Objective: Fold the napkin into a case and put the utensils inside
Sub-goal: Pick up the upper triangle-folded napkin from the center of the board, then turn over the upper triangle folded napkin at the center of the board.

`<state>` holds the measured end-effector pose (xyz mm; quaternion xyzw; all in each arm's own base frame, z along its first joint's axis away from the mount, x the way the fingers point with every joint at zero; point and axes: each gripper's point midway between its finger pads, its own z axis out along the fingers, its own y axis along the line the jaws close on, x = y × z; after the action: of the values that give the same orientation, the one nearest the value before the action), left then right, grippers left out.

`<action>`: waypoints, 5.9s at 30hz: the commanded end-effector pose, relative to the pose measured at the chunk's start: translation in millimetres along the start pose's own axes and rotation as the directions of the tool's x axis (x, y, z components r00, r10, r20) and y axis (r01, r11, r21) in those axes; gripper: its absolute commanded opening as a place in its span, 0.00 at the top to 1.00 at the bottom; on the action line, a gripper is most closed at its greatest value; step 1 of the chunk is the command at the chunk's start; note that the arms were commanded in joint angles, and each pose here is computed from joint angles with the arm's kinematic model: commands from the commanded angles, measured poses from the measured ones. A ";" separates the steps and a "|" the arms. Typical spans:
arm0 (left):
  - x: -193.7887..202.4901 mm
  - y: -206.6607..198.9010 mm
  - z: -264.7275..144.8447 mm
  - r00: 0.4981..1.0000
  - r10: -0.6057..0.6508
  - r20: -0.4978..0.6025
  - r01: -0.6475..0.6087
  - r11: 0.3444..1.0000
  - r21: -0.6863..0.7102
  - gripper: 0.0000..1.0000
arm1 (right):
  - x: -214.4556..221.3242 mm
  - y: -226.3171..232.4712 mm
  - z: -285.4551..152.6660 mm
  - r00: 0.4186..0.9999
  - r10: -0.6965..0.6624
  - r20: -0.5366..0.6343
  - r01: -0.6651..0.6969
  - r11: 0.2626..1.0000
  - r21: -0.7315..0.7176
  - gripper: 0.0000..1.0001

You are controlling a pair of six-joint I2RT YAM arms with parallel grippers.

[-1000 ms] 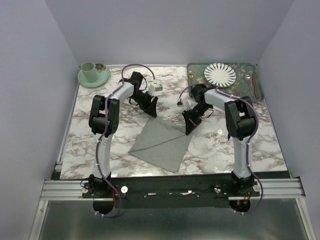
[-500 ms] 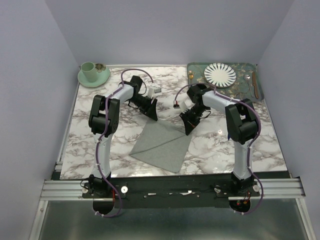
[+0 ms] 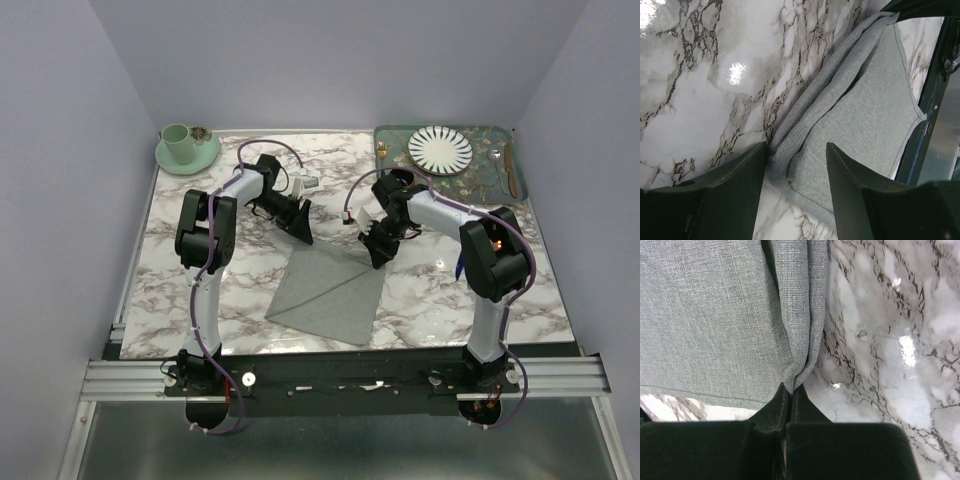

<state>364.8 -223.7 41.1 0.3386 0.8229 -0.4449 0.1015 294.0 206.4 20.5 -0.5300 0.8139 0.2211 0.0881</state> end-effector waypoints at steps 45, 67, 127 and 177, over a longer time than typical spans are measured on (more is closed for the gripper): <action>34.5 -29.2 -6.0 0.607 0.744 -0.280 -0.771 0.636 0.017 0.24 | -41.3 26.1 -24.8 0.686 -0.724 -0.072 0.689 0.614 0.385 0.99; 46.7 -20.8 -2.1 0.623 0.702 -0.347 -0.740 0.672 0.030 0.43 | -40.3 39.2 -33.5 0.598 -0.796 -0.089 0.741 0.507 0.439 0.99; -111.1 -23.4 -137.3 0.808 0.558 -0.189 -0.555 0.613 -0.562 1.00 | -96.8 -55.9 -139.8 0.807 -0.586 -0.070 0.444 0.524 0.726 0.99; 156.4 -84.9 -19.7 0.711 0.611 -0.348 -0.703 0.640 -0.311 0.78 | 29.0 62.1 10.0 0.759 -0.628 -0.172 0.643 0.679 0.354 0.92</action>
<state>229.1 -178.0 41.3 0.6386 0.7011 -0.1305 0.2891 258.9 238.7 32.7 -0.7507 0.5781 -0.0034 0.3198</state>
